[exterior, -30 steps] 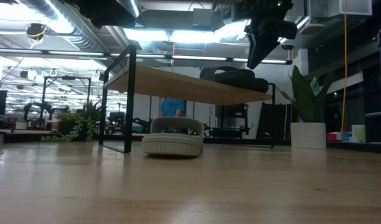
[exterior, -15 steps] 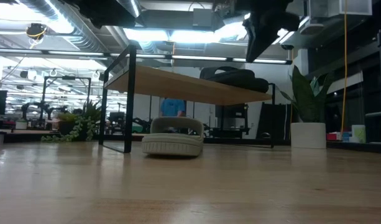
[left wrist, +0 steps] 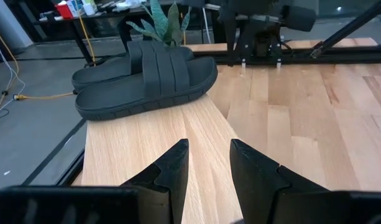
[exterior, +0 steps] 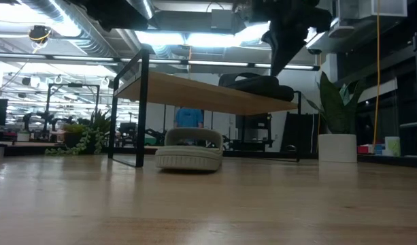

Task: Pick and place slides into the shelf
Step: Put the black slipper on the shelf

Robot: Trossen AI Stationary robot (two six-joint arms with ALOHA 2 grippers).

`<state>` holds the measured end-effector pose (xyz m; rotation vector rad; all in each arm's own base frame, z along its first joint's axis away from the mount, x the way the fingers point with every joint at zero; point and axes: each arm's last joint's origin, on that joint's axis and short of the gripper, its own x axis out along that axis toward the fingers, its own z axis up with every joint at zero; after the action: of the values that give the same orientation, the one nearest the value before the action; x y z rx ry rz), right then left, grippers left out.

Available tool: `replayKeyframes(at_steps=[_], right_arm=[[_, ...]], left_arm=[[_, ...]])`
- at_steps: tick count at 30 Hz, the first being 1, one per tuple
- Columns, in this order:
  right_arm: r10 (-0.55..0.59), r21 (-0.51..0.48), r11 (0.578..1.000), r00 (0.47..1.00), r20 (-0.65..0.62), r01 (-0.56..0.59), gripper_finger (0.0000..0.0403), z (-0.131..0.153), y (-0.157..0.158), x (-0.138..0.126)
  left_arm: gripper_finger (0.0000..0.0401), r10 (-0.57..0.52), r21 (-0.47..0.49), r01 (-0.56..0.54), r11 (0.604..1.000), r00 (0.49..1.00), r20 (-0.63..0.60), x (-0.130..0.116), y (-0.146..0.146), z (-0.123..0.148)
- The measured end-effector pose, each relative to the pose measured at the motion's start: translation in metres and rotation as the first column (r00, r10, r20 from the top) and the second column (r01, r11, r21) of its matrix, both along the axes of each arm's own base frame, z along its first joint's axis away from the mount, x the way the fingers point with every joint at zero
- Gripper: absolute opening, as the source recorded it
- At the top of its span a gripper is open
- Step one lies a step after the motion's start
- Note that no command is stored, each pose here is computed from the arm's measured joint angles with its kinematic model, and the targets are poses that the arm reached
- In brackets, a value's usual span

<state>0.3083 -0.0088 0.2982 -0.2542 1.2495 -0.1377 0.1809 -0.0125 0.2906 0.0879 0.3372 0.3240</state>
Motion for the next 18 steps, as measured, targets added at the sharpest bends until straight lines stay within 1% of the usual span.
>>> replayKeyframes(at_steps=[5,7,11,18], right_arm=[[0.010,-0.007,1.000,0.999,-0.030,-0.011,0.0004,-0.007,-0.001,0.005],[-0.001,-0.028,1.000,0.999,-0.042,0.000,0.0007,-0.010,-0.002,0.006],[-0.035,-0.121,0.992,0.998,-0.046,0.029,0.0033,-0.011,-0.005,0.007],[-0.052,-0.126,0.991,0.998,-0.047,0.045,0.0070,-0.011,-0.010,0.007]], left_arm=[[0.0110,0.000,0.001,0.000,1.000,1.000,-0.004,0.000,0.000,0.000],[0.0110,0.000,0.001,0.000,1.000,1.000,-0.005,0.000,0.000,0.000],[0.0110,0.001,0.001,-0.001,1.000,1.000,-0.005,0.000,0.000,0.000],[0.0110,0.001,0.001,-0.001,1.000,1.000,-0.007,0.000,0.000,-0.001]])
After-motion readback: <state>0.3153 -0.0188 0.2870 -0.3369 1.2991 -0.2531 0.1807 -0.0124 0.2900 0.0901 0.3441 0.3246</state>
